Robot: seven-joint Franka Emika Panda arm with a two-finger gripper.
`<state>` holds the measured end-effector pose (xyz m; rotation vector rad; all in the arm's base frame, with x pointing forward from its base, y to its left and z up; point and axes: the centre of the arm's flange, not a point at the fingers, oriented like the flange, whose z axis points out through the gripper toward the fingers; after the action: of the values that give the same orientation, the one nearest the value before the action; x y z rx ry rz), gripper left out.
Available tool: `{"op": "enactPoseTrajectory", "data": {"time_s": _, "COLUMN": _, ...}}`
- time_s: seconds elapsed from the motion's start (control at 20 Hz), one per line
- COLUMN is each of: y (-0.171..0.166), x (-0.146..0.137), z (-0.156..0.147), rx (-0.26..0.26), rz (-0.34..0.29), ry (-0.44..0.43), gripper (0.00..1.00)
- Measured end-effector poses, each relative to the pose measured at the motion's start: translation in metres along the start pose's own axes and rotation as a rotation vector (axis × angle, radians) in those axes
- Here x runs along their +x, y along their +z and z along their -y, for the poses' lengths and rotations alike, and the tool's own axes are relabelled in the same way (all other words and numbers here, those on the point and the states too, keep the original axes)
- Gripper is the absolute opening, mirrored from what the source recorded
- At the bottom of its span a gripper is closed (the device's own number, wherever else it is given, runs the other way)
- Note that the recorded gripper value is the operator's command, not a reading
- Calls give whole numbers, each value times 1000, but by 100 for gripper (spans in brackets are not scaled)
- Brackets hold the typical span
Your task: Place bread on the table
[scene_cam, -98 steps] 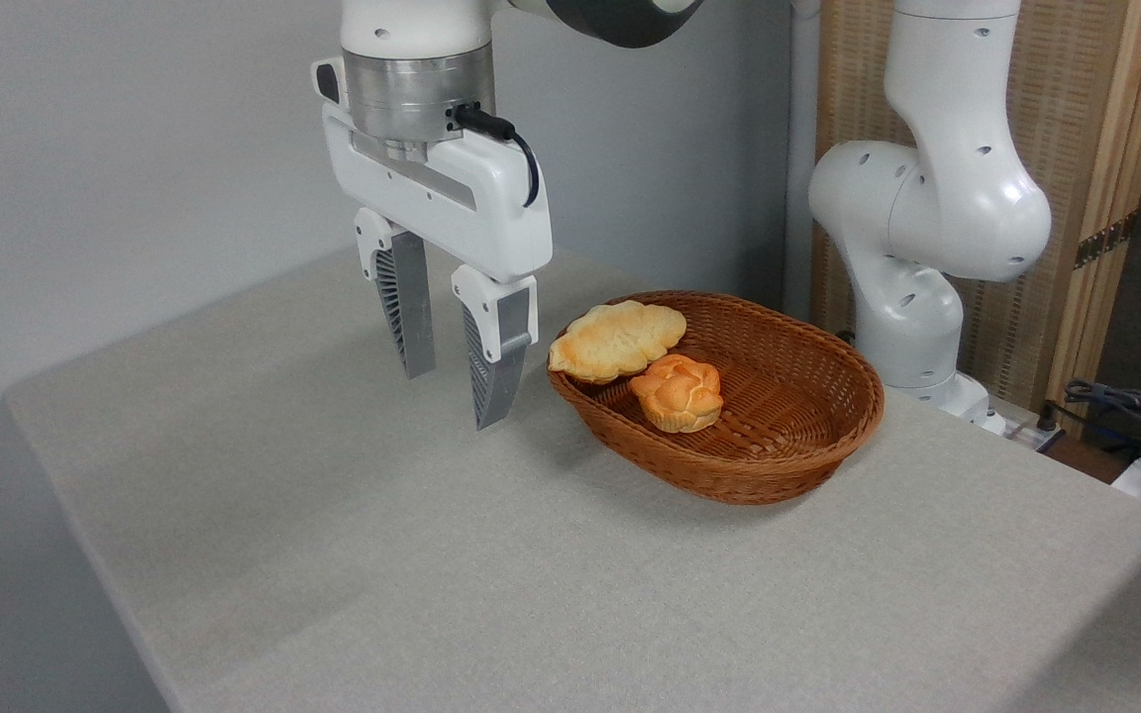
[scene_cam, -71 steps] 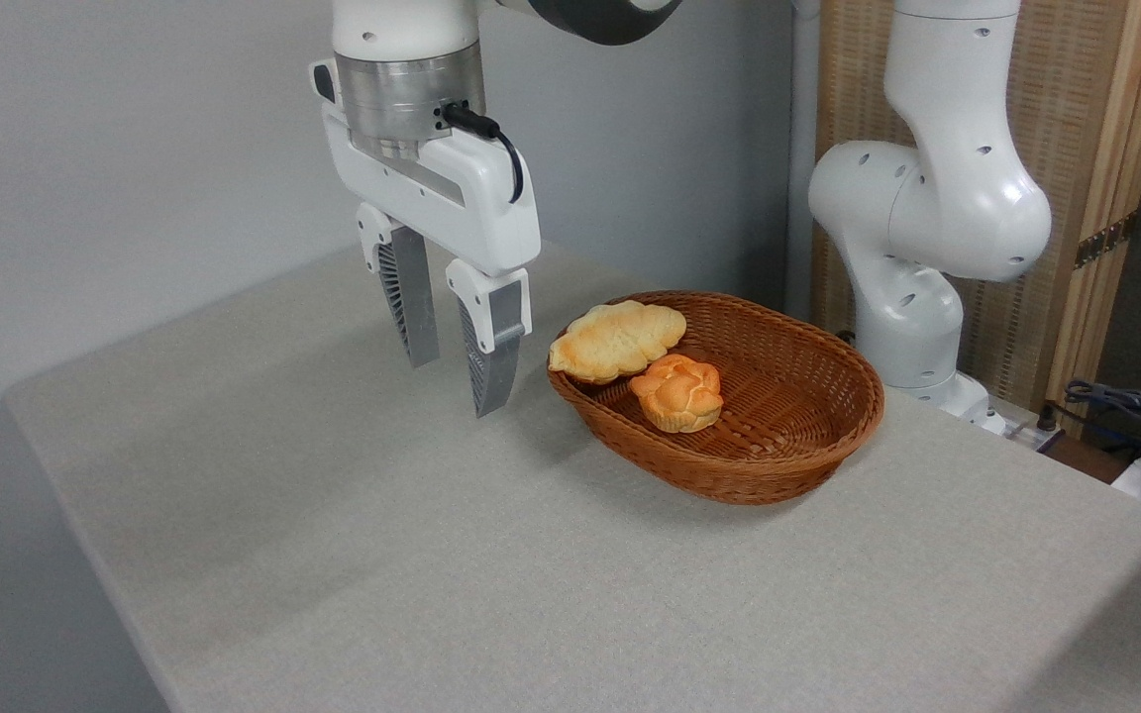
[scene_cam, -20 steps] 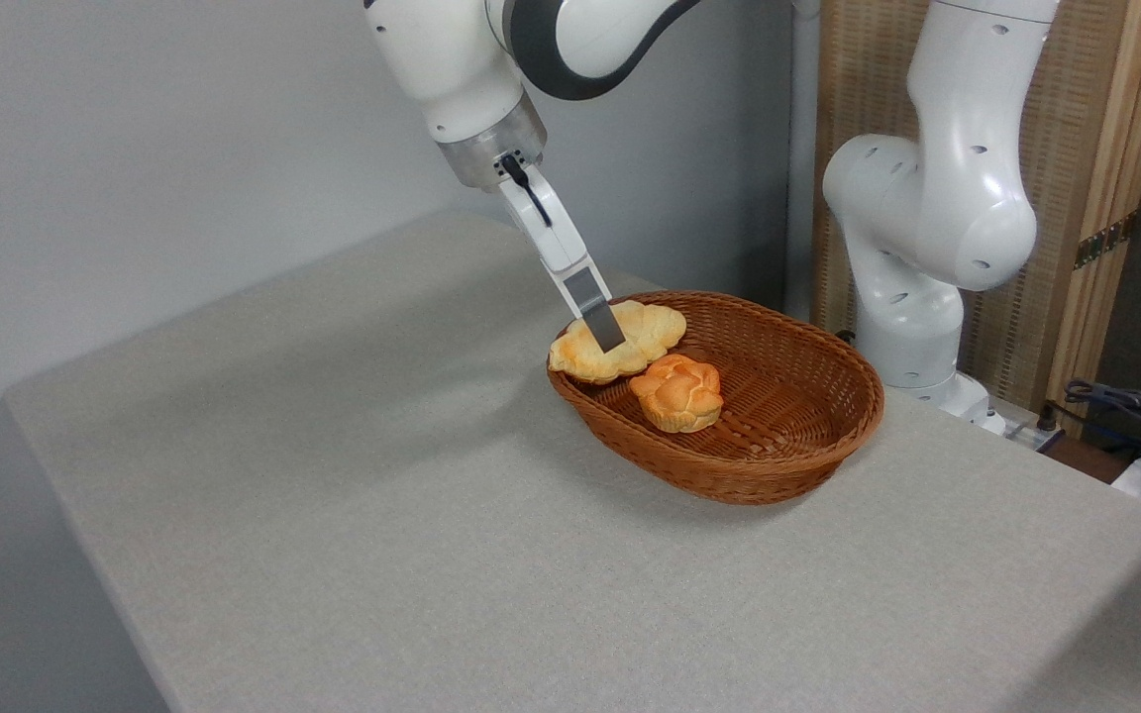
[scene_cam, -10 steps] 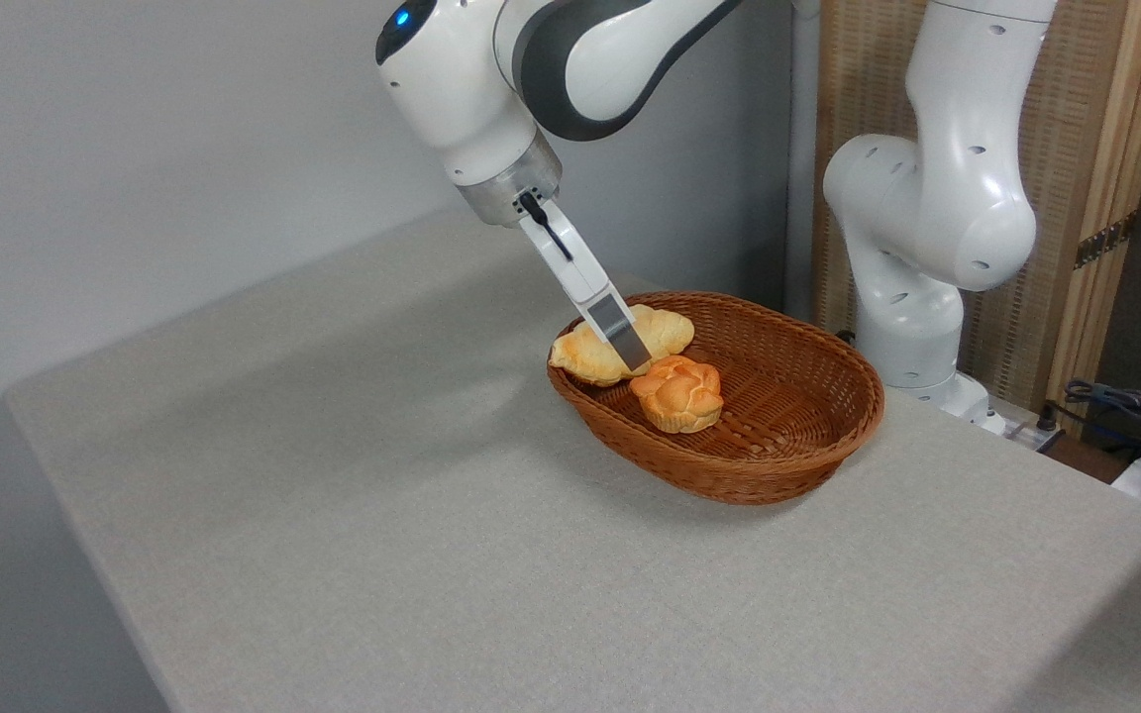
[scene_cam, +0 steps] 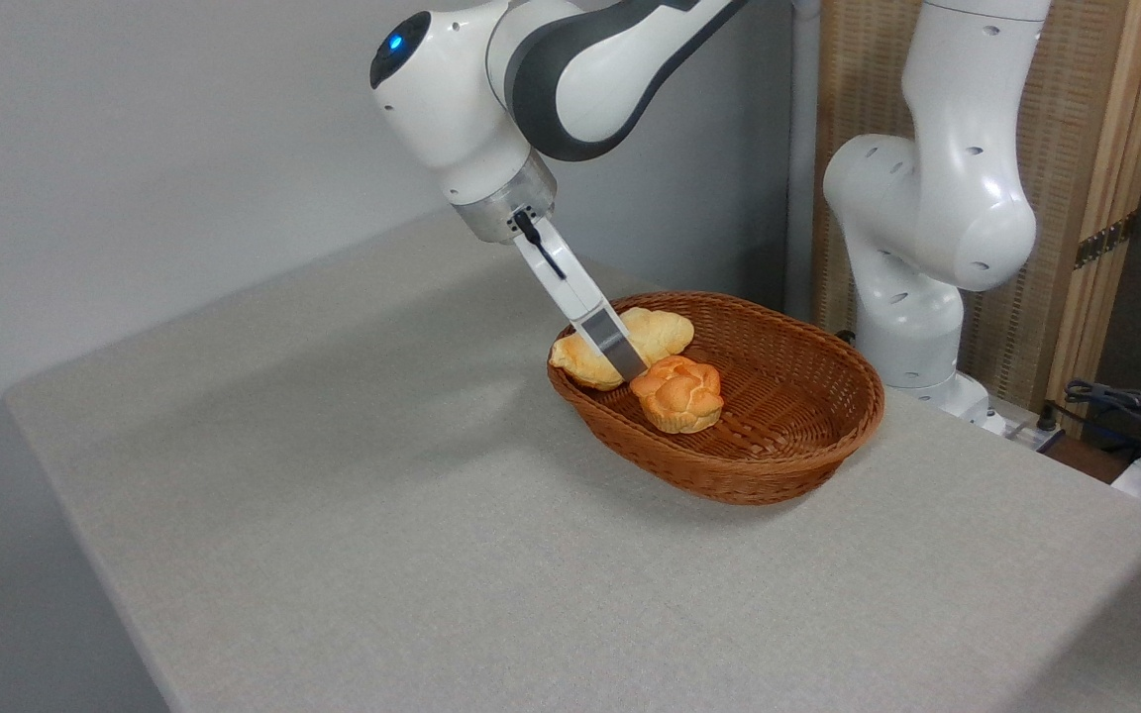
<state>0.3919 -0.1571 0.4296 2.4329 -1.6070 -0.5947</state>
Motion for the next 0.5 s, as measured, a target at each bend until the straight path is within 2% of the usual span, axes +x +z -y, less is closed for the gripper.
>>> {"op": "enactPoseTrajectory", "data": {"time_s": 0.15, "y": 0, "x": 0, "z": 0, "rx": 0, "rz": 0, "ry": 14, "gripper": 0}}
{"op": "enactPoseTrajectory", "data": {"time_s": 0.5, "y": 0, "x": 0, "z": 0, "rx": 1, "rz": 0, "ry": 49, "gripper": 0}}
